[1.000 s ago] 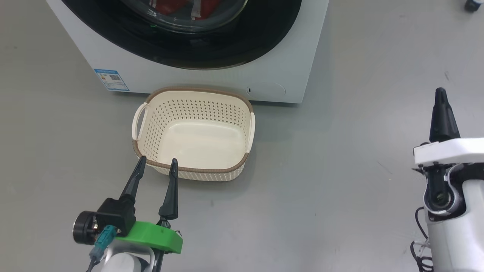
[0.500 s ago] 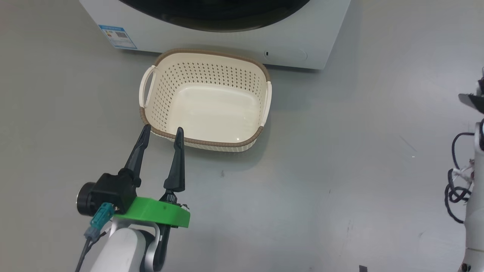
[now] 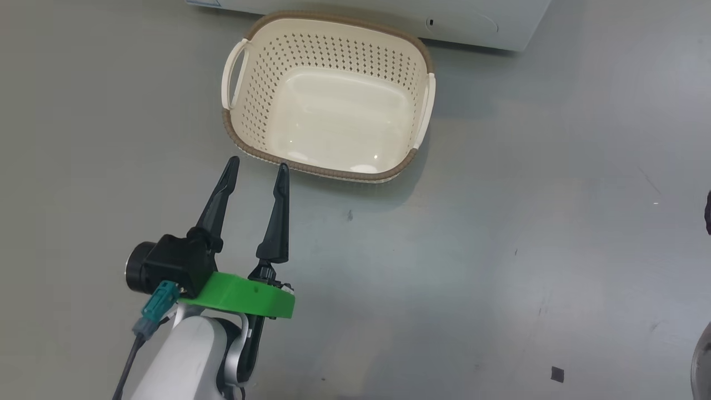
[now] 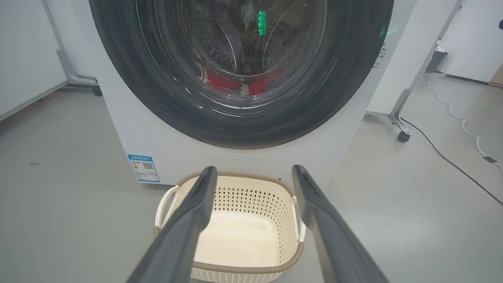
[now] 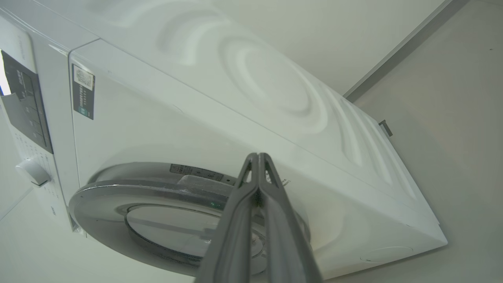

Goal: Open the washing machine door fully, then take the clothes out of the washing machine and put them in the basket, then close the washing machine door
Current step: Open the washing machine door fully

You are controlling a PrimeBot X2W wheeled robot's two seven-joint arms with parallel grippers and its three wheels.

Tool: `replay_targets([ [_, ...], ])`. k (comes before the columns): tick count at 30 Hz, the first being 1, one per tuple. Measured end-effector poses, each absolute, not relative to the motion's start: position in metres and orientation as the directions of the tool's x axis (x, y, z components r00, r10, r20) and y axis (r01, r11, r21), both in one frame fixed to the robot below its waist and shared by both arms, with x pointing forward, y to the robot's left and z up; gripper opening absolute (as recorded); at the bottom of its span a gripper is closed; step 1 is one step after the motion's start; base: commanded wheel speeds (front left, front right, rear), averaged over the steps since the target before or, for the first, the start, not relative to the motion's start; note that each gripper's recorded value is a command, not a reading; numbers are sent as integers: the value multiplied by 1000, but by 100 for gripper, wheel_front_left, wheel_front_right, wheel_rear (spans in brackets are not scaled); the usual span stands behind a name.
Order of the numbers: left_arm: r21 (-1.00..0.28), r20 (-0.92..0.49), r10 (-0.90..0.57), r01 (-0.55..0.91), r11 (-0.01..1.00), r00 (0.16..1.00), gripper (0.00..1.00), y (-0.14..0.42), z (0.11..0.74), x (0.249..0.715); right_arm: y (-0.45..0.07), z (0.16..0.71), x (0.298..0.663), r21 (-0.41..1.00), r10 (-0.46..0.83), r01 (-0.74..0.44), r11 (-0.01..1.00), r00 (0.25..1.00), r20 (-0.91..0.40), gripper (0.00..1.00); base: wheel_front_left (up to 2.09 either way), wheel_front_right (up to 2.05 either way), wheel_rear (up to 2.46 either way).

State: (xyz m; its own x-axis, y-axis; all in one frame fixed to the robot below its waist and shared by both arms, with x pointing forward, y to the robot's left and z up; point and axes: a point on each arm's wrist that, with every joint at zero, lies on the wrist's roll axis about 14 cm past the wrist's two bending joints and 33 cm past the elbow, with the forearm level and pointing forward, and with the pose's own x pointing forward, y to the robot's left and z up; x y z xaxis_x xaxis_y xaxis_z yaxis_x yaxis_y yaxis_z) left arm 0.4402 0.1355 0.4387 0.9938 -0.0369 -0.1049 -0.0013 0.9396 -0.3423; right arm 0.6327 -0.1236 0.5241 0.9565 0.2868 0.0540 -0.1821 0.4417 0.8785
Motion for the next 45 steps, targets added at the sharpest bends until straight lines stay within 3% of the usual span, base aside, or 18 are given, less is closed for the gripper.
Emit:
replay_targets([
  [11,-346,-140,-24,-26,938,990,100,140,425,446,-62,518,663,958,449,-160,237,893,39,0,0,0,0],
  [28,-354,-171,4,-66,933,985,100,149,417,444,-38,516,704,994,495,-88,60,868,47,0,0,0,0],
  [45,-344,-201,43,-112,932,979,100,160,410,438,-6,519,719,998,576,-66,4,816,52,0,0,0,0],
])
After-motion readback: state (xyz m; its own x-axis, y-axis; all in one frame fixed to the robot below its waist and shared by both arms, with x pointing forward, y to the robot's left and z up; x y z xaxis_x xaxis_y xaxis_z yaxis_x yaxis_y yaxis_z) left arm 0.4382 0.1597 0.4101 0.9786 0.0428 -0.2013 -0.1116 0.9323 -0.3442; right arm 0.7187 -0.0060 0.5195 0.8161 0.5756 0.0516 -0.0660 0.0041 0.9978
